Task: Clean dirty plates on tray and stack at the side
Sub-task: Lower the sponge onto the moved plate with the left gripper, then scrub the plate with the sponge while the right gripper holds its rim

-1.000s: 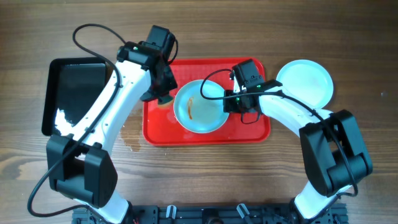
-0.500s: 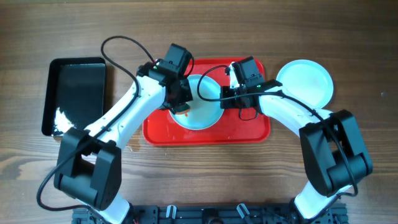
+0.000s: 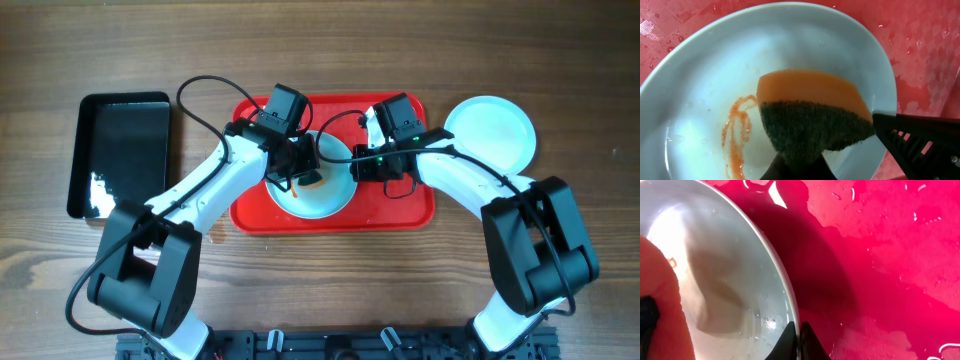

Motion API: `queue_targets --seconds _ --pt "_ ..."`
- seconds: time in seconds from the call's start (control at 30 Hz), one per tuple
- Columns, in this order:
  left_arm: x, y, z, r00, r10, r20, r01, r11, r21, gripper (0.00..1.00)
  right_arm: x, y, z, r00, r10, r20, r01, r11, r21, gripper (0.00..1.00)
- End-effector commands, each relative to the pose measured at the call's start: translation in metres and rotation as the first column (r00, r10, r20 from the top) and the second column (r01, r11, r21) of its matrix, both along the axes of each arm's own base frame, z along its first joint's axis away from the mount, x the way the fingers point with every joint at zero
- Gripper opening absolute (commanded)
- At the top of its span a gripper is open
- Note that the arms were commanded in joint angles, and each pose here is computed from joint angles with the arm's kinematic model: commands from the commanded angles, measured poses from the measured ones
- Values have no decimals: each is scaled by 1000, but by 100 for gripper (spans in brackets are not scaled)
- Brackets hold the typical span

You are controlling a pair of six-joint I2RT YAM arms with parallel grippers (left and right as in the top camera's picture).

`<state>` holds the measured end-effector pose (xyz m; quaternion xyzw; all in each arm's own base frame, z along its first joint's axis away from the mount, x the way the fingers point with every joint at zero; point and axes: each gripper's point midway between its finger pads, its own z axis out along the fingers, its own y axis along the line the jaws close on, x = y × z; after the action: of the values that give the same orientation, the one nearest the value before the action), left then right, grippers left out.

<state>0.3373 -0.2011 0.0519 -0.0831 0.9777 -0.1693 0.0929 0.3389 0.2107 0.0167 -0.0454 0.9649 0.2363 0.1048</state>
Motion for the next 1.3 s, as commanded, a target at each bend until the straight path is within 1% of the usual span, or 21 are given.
queue_targets --seconds 0.0,0.2,0.37,0.57,0.63,0.83,1.1,1.27 --pt "-2 -4 -2 1000 -21 0 21 1000 -11 4 -3 -3 -10 996 -61 -58 60 998 -16 4" --pt "-2 -4 -5 1000 -21 -3 21 1000 -10 4 -7 -12 -15 994 -76 -73 71 995 -68 4" --pt "-3 -4 -18 999 -22 -31 22 1000 2 4 -8 -16 -9 996 -39 -79 31 994 -102 4" --pt "-2 -7 -23 999 -20 -37 20 1000 -2 4 -4 -32 -8 994 -84 -66 69 977 -199 5" --pt "-2 -8 -23 999 -21 -34 21 1000 -3 4 0 -38 -10 988 -145 -55 129 965 -229 4" --pt "-3 -19 -21 999 -50 -14 50 999 -13 4 14 -29 -5 989 -149 4 147 970 -195 4" --pt "-1 -27 -19 998 -65 11 65 998 -23 4 11 -12 -4 994 -107 22 110 977 -182 4" --pt "0 -24 -22 998 -57 16 57 998 -1 4 9 -12 -4 994 -105 18 106 977 -184 5"
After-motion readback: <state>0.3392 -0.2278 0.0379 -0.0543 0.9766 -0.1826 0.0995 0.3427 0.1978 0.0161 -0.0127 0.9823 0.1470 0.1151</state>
